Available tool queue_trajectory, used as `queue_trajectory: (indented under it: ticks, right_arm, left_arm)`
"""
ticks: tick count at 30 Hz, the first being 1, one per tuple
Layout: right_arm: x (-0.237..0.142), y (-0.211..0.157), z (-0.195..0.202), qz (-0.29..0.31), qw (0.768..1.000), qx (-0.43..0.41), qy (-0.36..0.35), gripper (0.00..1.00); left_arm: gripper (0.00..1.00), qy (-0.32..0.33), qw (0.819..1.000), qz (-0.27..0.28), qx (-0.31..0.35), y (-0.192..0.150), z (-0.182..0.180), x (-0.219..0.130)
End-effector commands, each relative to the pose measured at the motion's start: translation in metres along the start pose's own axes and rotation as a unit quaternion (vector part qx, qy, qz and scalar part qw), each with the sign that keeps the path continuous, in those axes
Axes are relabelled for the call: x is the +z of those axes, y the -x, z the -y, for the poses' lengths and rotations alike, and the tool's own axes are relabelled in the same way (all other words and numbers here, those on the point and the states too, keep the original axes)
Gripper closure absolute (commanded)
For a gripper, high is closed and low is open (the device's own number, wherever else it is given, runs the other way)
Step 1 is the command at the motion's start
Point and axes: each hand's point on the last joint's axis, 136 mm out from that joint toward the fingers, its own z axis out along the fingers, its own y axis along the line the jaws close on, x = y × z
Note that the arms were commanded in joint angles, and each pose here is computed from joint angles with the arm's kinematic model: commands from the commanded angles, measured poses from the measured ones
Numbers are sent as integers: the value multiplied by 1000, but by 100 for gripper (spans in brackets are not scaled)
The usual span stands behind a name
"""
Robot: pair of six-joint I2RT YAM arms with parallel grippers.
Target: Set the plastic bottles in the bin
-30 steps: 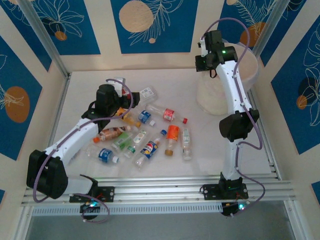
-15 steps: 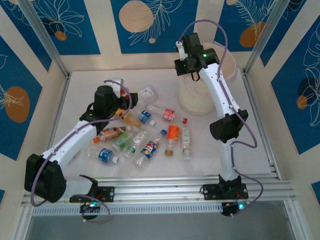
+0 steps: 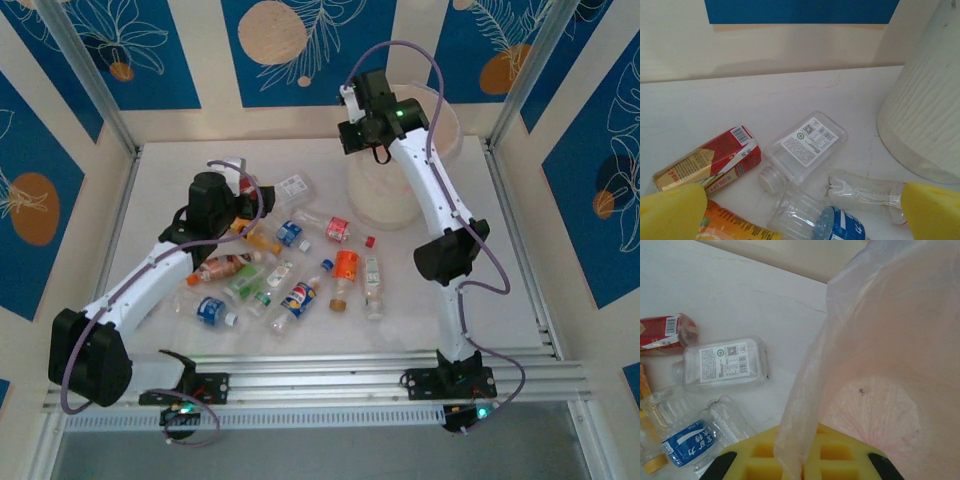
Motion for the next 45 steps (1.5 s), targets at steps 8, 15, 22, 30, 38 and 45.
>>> queue_trajectory:
  ticks: [8, 15, 22, 30, 38, 45]
  right_arm:
    - [-19, 41, -41, 84, 995, -19, 52, 100]
    - [-18, 30, -41, 63, 997, -20, 41, 100]
    - [-16, 14, -37, 30, 999, -11, 23, 100]
    - [-16, 2, -33, 7, 1000, -7, -10, 100]
    - [-23, -2, -30, 7, 1000, -1, -20, 100]
    - [-21, -7, -31, 0, 1000, 5, -21, 100]
  left_arm:
    - [0, 4, 1000, 2, 6, -1, 1, -7]
    - [1, 4, 1000, 3, 6, 0, 1, -7]
    - [0, 3, 1000, 3, 3, 0, 1, -7]
    - [0, 6, 1000, 2, 4, 0, 0, -6]
    - [0, 4, 1000, 2, 4, -1, 1, -6]
    - [1, 8, 1000, 2, 3, -1, -1, -6]
